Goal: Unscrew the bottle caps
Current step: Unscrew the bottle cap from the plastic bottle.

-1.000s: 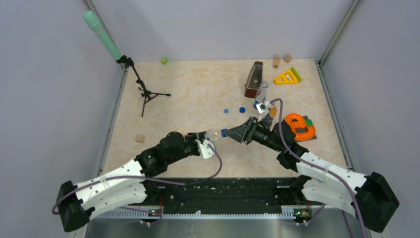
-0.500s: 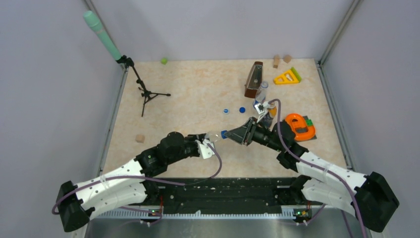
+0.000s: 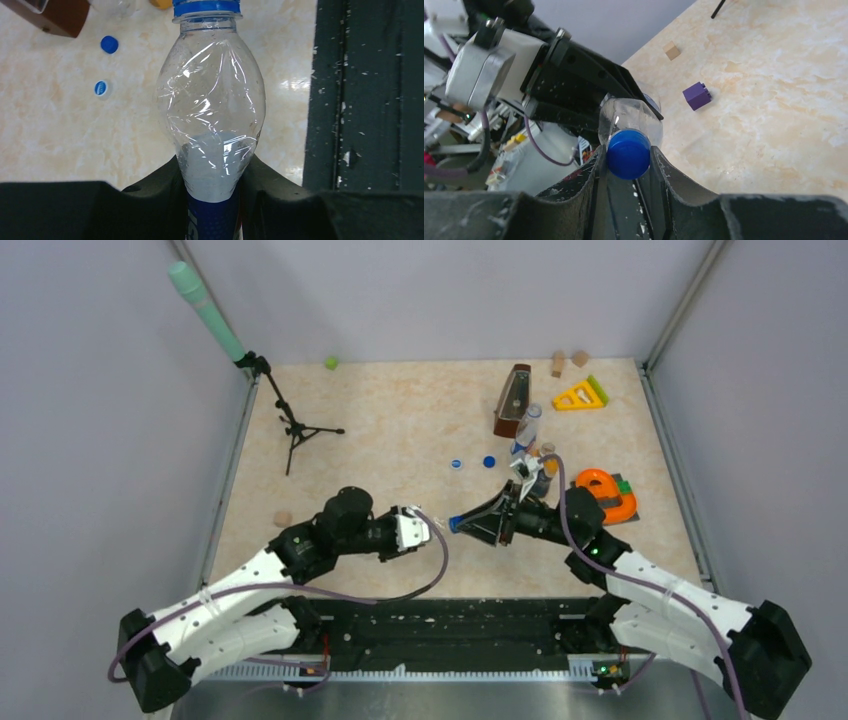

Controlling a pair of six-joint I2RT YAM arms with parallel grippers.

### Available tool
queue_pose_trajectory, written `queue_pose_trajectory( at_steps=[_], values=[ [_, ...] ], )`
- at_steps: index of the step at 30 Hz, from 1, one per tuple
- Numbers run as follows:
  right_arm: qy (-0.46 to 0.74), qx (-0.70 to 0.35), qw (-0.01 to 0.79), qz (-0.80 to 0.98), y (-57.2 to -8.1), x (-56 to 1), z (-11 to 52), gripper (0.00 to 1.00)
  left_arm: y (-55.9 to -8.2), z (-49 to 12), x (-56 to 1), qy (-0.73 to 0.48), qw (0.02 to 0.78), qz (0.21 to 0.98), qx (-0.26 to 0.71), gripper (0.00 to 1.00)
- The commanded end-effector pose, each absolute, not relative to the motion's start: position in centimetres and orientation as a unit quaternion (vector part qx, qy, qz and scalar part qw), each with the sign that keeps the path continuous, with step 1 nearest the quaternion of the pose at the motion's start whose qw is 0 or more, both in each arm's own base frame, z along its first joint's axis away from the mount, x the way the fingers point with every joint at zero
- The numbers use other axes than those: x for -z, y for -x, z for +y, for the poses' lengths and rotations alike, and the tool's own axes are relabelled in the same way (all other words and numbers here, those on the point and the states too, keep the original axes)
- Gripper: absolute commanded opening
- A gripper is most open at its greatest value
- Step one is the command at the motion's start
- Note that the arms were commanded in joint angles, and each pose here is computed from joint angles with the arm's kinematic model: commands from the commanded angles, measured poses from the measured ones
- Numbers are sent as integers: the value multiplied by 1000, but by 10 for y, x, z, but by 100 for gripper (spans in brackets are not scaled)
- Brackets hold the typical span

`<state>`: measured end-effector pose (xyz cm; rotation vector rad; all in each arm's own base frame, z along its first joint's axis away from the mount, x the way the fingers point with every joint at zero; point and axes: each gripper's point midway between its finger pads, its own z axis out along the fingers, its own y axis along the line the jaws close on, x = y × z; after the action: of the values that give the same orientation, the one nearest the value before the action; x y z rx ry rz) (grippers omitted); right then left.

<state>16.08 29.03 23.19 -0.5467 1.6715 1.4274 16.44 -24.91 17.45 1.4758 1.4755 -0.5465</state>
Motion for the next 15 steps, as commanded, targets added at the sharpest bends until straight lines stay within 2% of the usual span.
queue_pose_trajectory(
  at_steps=[1, 12, 13, 15],
  values=[
    [328, -558, 438, 624, -135, -226, 288, 0, -143, -266, -210, -605, 459, 564, 324, 0],
    [403, -532, 474, 574, -123, -229, 281, 0, -123, -274, -219, -618, 400, 553, 390, 0],
    [395, -529, 477, 580, -127, -229, 281, 3, -125, -274, -219, -618, 401, 555, 387, 0],
    [364, -524, 482, 600, -137, -230, 281, 29, -135, -272, -216, -618, 415, 562, 360, 0]
  ],
)
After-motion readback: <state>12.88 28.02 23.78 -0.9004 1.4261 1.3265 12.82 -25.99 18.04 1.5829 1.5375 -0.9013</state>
